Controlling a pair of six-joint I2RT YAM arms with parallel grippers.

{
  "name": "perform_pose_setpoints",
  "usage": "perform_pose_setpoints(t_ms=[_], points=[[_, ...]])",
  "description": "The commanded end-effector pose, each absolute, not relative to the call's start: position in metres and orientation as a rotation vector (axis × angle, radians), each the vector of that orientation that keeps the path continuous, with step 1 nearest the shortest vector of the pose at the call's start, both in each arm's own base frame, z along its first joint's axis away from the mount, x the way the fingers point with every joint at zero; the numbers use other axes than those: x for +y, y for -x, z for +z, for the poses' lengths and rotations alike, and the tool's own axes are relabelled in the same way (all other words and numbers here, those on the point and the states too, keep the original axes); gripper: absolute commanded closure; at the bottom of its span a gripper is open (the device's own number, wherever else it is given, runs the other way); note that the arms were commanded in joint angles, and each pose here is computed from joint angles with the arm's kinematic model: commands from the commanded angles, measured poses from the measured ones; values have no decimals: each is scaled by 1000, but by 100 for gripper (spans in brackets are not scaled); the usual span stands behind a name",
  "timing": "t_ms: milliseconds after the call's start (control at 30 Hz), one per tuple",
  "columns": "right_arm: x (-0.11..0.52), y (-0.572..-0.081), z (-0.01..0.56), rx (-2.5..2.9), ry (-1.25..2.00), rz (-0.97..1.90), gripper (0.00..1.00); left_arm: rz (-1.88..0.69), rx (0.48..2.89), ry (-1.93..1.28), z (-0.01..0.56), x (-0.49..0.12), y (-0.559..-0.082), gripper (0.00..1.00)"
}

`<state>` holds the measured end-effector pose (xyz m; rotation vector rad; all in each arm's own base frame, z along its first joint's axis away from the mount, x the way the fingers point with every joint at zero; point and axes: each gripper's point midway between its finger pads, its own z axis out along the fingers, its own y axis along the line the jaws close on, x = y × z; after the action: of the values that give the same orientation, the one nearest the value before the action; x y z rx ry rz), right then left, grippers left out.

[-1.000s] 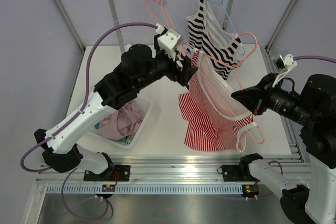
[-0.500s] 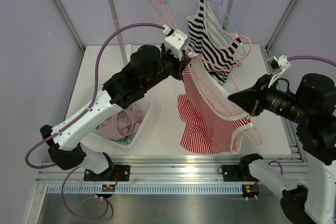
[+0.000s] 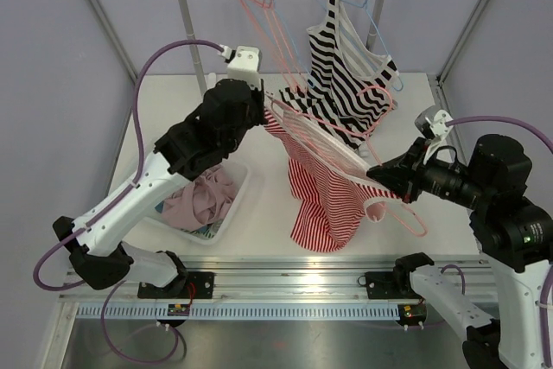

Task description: Remove the tank top from the hanger

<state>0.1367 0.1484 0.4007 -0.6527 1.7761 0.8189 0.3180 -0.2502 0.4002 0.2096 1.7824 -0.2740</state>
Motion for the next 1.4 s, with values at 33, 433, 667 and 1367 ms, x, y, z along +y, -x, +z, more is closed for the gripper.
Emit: perform_pose_setpoints(t_ms=[33, 433, 667, 1367], points=[[152, -121, 422, 1563, 779, 786, 100, -209, 1776, 128, 417, -180, -329, 100], [174, -167, 471, 1213, 439, 1080, 100, -994, 1545, -514, 427, -282, -223, 100], [154, -178, 512, 858, 247, 1137, 100, -1144, 1572, -713, 365, -298, -172, 100], [121, -319, 426, 1755, 201, 456, 100, -713, 1927, -479, 323, -250, -204, 7]])
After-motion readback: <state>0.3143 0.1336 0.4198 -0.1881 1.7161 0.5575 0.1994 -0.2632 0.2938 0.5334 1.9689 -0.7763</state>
